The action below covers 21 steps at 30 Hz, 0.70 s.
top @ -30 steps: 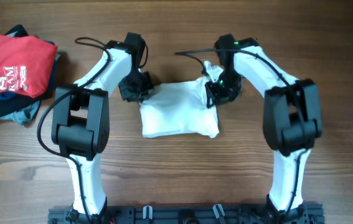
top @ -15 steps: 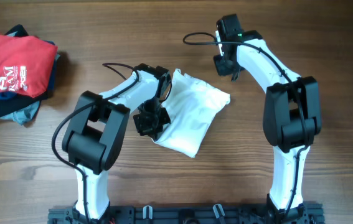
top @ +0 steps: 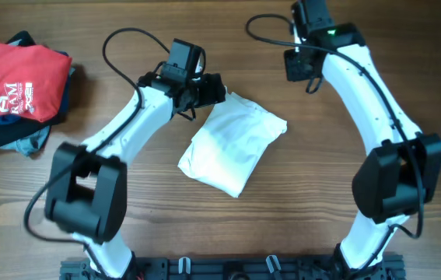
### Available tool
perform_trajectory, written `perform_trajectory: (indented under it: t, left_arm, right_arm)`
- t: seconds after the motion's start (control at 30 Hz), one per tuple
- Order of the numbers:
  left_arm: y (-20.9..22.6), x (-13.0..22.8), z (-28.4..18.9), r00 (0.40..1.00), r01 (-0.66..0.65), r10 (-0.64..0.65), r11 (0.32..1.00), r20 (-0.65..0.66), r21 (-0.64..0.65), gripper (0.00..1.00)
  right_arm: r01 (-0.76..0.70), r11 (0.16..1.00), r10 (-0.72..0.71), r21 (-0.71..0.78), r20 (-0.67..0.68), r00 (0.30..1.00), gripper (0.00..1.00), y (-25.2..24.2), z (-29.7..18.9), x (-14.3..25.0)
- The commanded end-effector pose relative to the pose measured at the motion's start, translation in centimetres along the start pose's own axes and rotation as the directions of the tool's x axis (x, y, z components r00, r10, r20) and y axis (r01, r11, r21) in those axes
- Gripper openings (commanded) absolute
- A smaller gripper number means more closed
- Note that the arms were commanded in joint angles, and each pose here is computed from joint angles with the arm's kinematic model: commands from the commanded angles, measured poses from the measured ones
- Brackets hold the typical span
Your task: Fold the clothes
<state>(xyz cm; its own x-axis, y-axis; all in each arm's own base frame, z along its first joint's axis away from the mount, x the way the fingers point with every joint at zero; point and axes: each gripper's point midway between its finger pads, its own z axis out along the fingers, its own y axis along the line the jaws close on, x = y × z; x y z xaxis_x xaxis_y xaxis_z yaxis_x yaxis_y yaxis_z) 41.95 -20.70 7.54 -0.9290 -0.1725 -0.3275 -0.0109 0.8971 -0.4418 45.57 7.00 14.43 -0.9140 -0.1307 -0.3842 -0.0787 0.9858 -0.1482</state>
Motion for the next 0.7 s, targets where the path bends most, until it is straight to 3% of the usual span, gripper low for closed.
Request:
perform_trajectory:
  t: [0.0,0.07,0.17,0.43,0.57,0.6,0.63,0.67]
  left_arm:
    - [0.9,1.2,3.2,0.994,-0.008,0.02,0.994,-0.11,0.112,0.84]
    - [1.9,1.6,4.7,0.992,0.005,0.008,0.995,-0.128,0.101,0.86]
    - [0.5,3.5,6.5,0.979,-0.006,0.049,0.978,-0.198,0.211,0.86]
    - [0.5,8.1,7.4,0.938,-0.029,0.09,0.983,-0.335,0.183,0.8]
    - [-0.2,9.0,8.9,0.937,-0.075,0.131,0.981,-0.324,0.181,0.49]
    - [-0.1,8.6,9.1,0.942,-0.085,0.136,0.981,-0.308,0.176,0.32]
    - [0.2,8.1,9.3,0.949,-0.096,0.138,0.983,-0.285,0.156,0.04]
    - [0.5,7.4,9.2,0.954,-0.099,0.135,0.985,-0.267,0.142,0.04]
  right_arm:
    - [-0.089,0.996,0.087,0.015,0.075,0.993,0.33,-2.5,-3.3,-1.2]
    - [-0.103,0.994,0.101,0.022,0.063,0.993,0.33,-3.3,-3.6,-0.7]
    - [-0.13,0.991,0.129,0.032,0.037,0.991,0.33,-4.0,-3.4,-0.1]
    - [-0.143,0.989,0.141,0.038,0.033,0.989,0.33,-4.7,-3.3,0.0]
    - [-0.143,0.989,0.142,0.038,0.034,0.989,0.33,-4.7,-3.3,0.0]
    - [-0.143,0.989,0.142,0.039,0.033,0.989,0.33,-4.8,-3.3,0.0]
    - [-0.143,0.989,0.142,0.039,0.032,0.989,0.33,-4.8,-3.3,0.0]
    - [-0.144,0.989,0.142,0.039,0.033,0.989,0.33,-4.8,-3.3,0.0]
